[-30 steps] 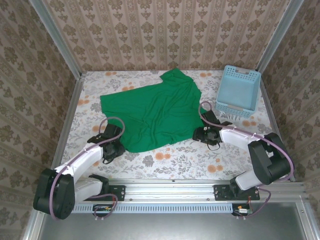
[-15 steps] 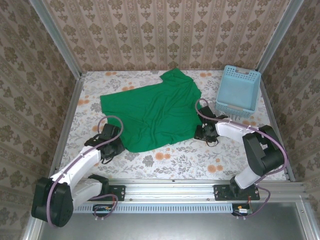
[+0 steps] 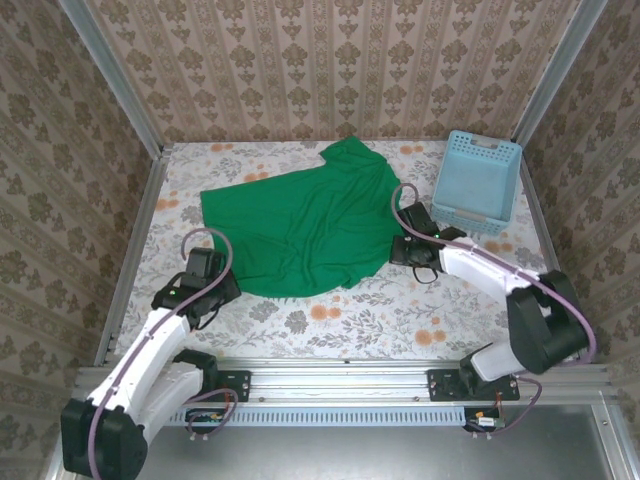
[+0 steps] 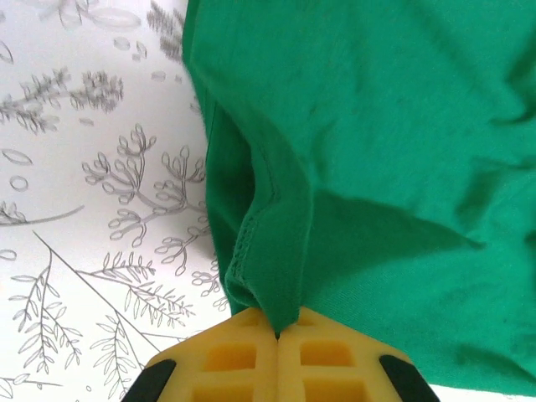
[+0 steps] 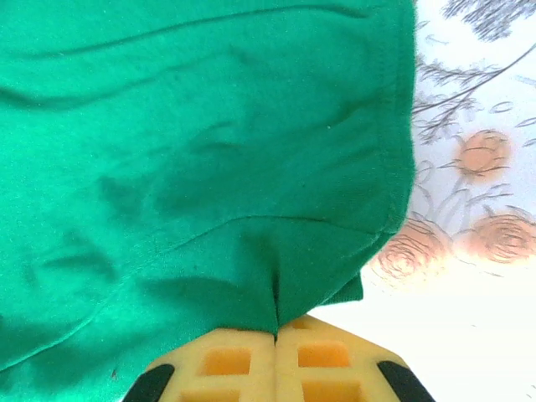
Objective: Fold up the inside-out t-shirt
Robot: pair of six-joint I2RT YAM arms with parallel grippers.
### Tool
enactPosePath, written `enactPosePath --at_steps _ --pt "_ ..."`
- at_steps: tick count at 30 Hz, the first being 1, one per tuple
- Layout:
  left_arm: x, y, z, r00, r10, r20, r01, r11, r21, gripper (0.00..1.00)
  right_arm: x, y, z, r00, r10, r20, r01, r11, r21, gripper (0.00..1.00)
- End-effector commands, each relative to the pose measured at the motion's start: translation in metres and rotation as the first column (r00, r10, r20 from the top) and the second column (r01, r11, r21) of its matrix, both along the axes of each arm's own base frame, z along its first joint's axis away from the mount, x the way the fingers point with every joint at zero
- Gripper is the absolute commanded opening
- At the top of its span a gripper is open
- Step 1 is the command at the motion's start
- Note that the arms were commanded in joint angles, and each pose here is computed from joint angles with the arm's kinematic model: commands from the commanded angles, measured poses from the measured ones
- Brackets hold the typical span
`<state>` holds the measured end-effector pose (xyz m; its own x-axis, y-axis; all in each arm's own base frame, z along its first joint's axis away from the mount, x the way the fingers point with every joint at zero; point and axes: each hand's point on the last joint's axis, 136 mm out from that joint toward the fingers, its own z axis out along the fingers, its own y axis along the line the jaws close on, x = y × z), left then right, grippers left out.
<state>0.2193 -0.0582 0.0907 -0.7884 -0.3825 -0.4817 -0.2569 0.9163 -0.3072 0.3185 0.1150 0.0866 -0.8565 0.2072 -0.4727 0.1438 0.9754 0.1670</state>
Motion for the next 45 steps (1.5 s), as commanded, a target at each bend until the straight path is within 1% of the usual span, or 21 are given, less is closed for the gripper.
enactPosePath --at_steps 1,5,7,9,11,13,15,17,20,21,24,26,27,30,32,35,37,40,43,45 --pt "0.004 0.006 0.035 0.994 -0.014 0.107 0.012 1.0 0.021 0.0 -0.036 -0.026 0.021 1.0 -0.019 -0.011 0.018 0.996 -0.089 0.0" --pt "0.005 0.013 0.058 0.98 0.003 0.2 -0.009 1.0 0.03 0.0 -0.054 -0.032 0.051 0.999 -0.012 0.033 0.014 0.998 -0.064 0.0" --pt "0.011 0.014 0.062 0.974 0.007 0.226 -0.015 0.999 0.035 0.0 -0.052 -0.025 0.066 0.998 0.008 0.062 -0.006 1.0 -0.028 0.0" --pt "0.02 0.015 0.06 0.975 0.014 0.222 -0.024 0.999 0.043 0.0 -0.041 -0.017 0.074 0.997 0.027 0.069 -0.026 1.0 -0.011 0.0" --pt "0.033 0.017 0.053 0.982 0.031 0.188 -0.04 0.998 0.045 0.0 -0.024 -0.01 0.077 0.997 0.039 0.063 -0.038 0.999 -0.015 0.0" --pt "0.049 0.02 0.041 0.991 0.052 0.125 -0.057 0.998 0.04 0.0 0.003 -0.002 0.072 0.998 0.05 0.036 -0.049 0.998 -0.027 0.0" --pt "0.066 0.024 0.031 0.995 0.069 0.076 -0.073 0.996 0.053 0.0 0.029 0.007 0.06 0.998 0.066 -0.014 -0.067 0.997 -0.037 0.0" --pt "0.085 0.03 0.018 0.996 0.088 0.016 -0.089 0.994 0.061 0.0 0.056 0.011 0.047 0.995 0.074 -0.06 -0.079 0.994 -0.079 0.0" --pt "0.111 0.035 -0.001 0.993 0.111 -0.044 -0.111 0.994 0.015 0.0 0.089 0.018 0.029 0.99 0.088 -0.11 -0.101 0.988 -0.116 0.0" --pt "0.117 0.036 -0.006 0.991 0.119 -0.057 -0.119 0.993 -0.008 0.0 0.097 0.019 0.024 0.988 0.092 -0.12 -0.108 0.986 -0.13 0.03" --pt "0.134 0.032 -0.026 0.987 0.108 -0.122 -0.118 0.99 -0.081 0.0 0.114 0.018 0.015 0.987 0.095 -0.129 -0.115 0.981 -0.158 0.19" --pt "0.143 0.025 -0.036 0.985 0.081 -0.155 -0.1 0.988 -0.117 0.0 0.117 0.015 0.02 0.989 0.096 -0.11 -0.111 0.984 -0.142 0.3" --pt "0.146 0.023 -0.038 0.984 0.072 -0.162 -0.093 0.988 -0.125 0.0 0.116 0.014 0.024 0.991 0.099 -0.094 -0.111 0.986 -0.126 0.33" --pt "0.15 0.021 -0.045 0.981 0.062 -0.183 -0.087 0.987 -0.136 0.0 0.104 0.016 0.037 0.992 0.124 -0.031 -0.125 0.991 -0.054 0.39" --pt "0.15 0.021 -0.047 0.98 0.064 -0.187 -0.089 0.987 -0.132 0.0 0.091 0.018 0.036 0.99 0.142 -0.009 -0.142 0.99 0.001 0.41" --pt "0.151 0.022 -0.048 0.981 0.065 -0.185 -0.09 0.987 -0.129 0.0 0.075 0.014 0.017 0.991 0.132 -0.036 -0.13 0.991 0.038 0.41" --pt "0.152 0.023 -0.047 0.981 0.067 -0.182 -0.091 0.988 -0.128 0.0 0.071 0.013 0.003 0.99 0.13 -0.053 -0.128 0.991 0.044 0.4" --pt "0.151 0.023 -0.047 0.981 0.067 -0.184 -0.092 0.988 -0.128 0.0 0.072 0.008 -0.013 0.99 0.116 -0.08 -0.115 0.993 0.015 0.4" --pt "0.151 0.022 -0.047 0.981 0.066 -0.184 -0.092 0.987 -0.134 0.0 0.078 -0.002 -0.028 0.992 0.087 -0.096 -0.093 0.994 -0.051 0.4" --pt "0.15 0.022 -0.047 0.981 0.067 -0.185 -0.093 0.986 -0.139 0.0 0.08 -0.002 -0.036 0.989 0.087 -0.118 -0.095 0.994 -0.061 0.38"
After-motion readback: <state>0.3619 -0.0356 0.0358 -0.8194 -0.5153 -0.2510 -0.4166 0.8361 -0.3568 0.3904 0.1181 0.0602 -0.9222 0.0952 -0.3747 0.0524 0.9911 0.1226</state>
